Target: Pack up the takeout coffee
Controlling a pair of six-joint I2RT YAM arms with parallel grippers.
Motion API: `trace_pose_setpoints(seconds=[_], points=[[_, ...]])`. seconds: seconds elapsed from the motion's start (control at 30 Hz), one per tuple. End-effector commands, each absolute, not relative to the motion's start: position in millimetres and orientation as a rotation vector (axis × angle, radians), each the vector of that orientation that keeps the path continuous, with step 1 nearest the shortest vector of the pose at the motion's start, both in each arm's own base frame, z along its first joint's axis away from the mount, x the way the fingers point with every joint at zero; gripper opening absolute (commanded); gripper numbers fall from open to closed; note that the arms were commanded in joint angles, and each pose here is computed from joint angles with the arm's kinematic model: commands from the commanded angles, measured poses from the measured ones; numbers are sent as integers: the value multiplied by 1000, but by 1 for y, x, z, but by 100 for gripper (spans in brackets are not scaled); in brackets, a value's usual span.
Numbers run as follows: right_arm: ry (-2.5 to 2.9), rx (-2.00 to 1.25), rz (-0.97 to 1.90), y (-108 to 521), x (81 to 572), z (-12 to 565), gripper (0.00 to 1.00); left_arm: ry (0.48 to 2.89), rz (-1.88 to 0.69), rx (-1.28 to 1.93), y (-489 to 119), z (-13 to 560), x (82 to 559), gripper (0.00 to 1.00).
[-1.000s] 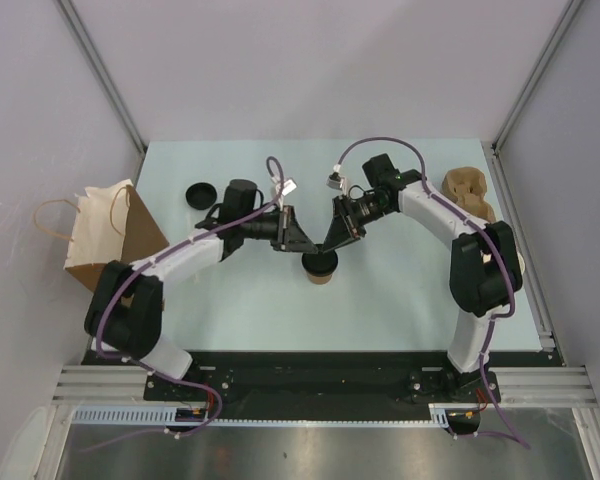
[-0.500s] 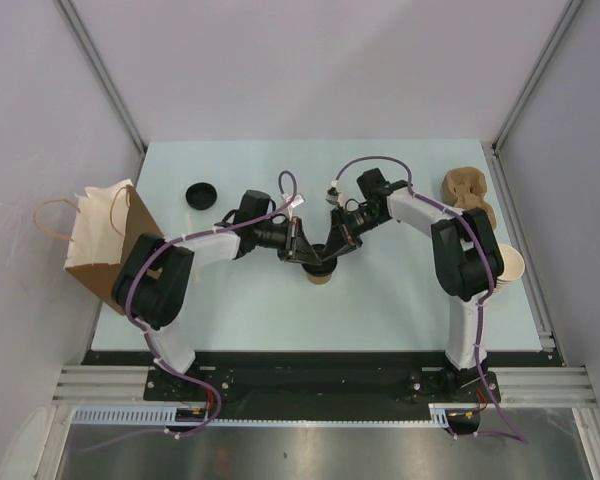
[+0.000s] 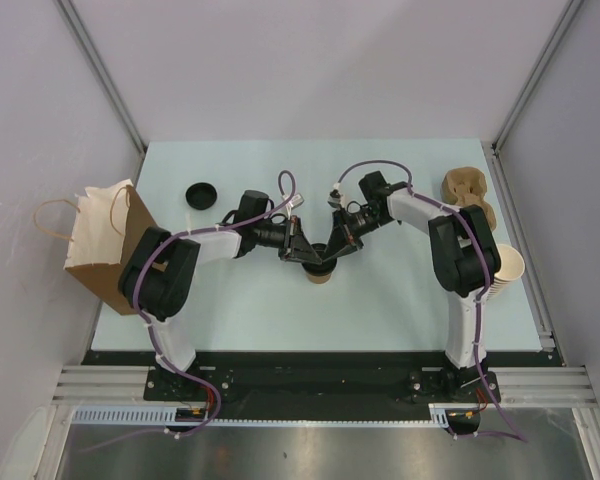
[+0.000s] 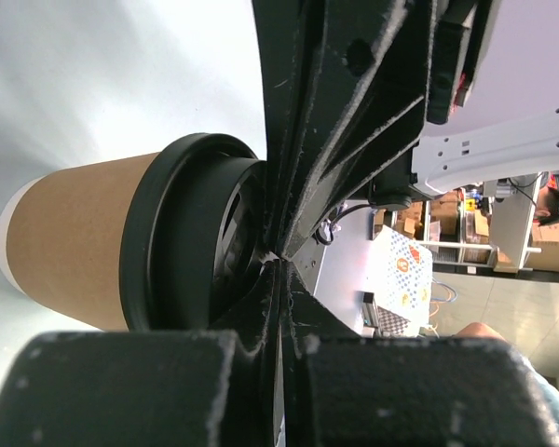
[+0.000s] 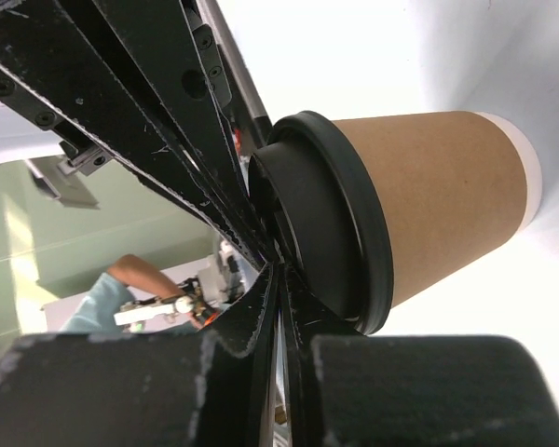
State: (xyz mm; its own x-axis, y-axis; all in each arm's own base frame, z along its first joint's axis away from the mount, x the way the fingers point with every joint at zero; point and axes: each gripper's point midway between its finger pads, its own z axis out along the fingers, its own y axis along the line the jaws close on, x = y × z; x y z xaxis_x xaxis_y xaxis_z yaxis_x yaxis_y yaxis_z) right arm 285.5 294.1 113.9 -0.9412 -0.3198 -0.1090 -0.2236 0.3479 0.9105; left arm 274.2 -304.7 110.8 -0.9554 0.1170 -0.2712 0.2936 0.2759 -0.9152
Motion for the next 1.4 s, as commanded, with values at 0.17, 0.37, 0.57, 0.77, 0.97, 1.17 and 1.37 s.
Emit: trace_pose_setpoints(seconds=[0.17,0.37,0.57,0.77,0.97,1.17,1.37], points=[[-2595,366,-1416,271,280,34,5,2642,-1464,225,-277,19,272,0],[-2586,322,-1384,265,278,17,4,2718,-1431,172,-271,-7,266,0],[-2573,271,-1359,259,275,2,5,2782,-1390,121,-262,-28,263,0],[-2562,237,-1353,256,276,-7,4,2784,-1392,108,-260,-30,265,0],[-2534,316,-1486,269,279,25,6,2612,-1559,267,-284,21,270,2],[-2463,502,-1704,294,275,94,9,2391,-1717,446,-314,94,266,8],[-2430,590,-1907,297,283,162,10,2209,-1785,495,-323,161,273,13]])
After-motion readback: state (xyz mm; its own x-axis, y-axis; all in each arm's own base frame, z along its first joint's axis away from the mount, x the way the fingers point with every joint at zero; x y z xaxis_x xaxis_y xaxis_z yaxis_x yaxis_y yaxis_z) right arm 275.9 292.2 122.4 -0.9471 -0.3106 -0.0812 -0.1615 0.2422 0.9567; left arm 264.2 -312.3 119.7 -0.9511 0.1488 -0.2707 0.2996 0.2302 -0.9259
